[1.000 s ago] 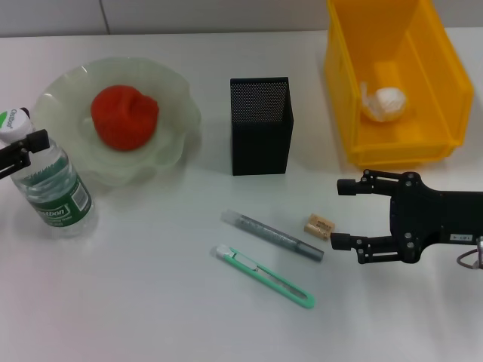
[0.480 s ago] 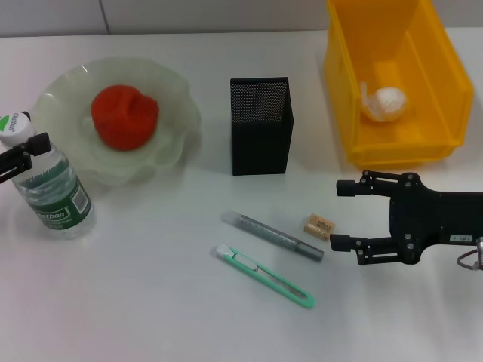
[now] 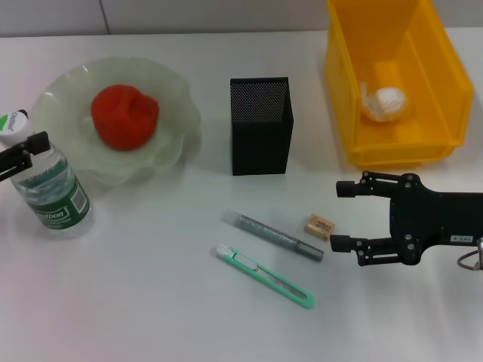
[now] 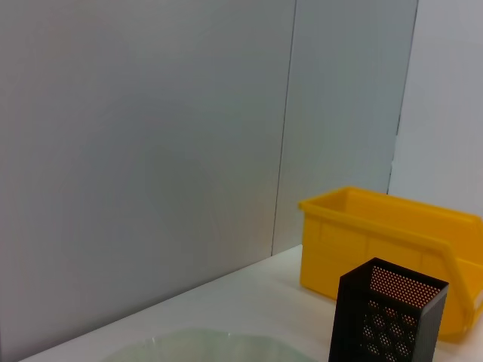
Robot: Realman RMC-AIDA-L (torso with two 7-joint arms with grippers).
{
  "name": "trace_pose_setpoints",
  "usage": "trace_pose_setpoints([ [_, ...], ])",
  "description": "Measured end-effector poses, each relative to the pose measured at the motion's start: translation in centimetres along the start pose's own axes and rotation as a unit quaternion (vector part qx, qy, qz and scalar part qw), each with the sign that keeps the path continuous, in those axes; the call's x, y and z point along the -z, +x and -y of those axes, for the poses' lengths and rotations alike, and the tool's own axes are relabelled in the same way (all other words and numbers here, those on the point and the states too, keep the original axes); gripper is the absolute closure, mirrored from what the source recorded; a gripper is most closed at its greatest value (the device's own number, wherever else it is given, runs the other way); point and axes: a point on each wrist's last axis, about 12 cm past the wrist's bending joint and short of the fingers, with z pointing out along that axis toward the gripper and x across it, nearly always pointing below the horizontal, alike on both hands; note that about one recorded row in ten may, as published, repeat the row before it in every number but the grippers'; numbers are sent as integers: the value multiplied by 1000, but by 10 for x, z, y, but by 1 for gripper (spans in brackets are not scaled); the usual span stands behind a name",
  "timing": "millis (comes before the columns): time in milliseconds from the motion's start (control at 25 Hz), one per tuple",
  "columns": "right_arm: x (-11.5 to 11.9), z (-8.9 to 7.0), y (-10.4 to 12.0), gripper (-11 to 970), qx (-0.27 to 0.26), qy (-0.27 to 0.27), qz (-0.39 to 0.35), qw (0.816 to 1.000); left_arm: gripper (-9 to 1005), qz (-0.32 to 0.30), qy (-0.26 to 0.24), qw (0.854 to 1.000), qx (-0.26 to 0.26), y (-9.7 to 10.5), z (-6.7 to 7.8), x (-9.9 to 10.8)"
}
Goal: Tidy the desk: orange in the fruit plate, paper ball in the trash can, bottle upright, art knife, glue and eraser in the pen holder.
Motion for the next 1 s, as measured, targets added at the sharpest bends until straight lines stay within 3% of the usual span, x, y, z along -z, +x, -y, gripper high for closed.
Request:
trace_pose_setpoints([
  [160,0,0,0,132,-1,0,0,1000,519,1,0,1000,0,0,0,0],
  [400,0,0,0,132,-1,0,0,1000,282,8,6,1000,-3,-2,2,-1],
  [480,0,0,0,132,-1,0,0,1000,260,14,11,1000,-4,-4,3,0],
  [680,0,0,0,133,-2,1,0,1000,227,86,39,996,-9,-22,8,5],
  [720,0,0,0,133,-1,1,1,1000,228,126,48,991,-4,-33,9,8],
  [880,1,0,0,133,-1,4,4,1000,231,158,69,985,4,-42,12,9],
  [1000,2,1,-2,133,-1,3,9,1000,233,194,146,970,11,-57,30,-3],
])
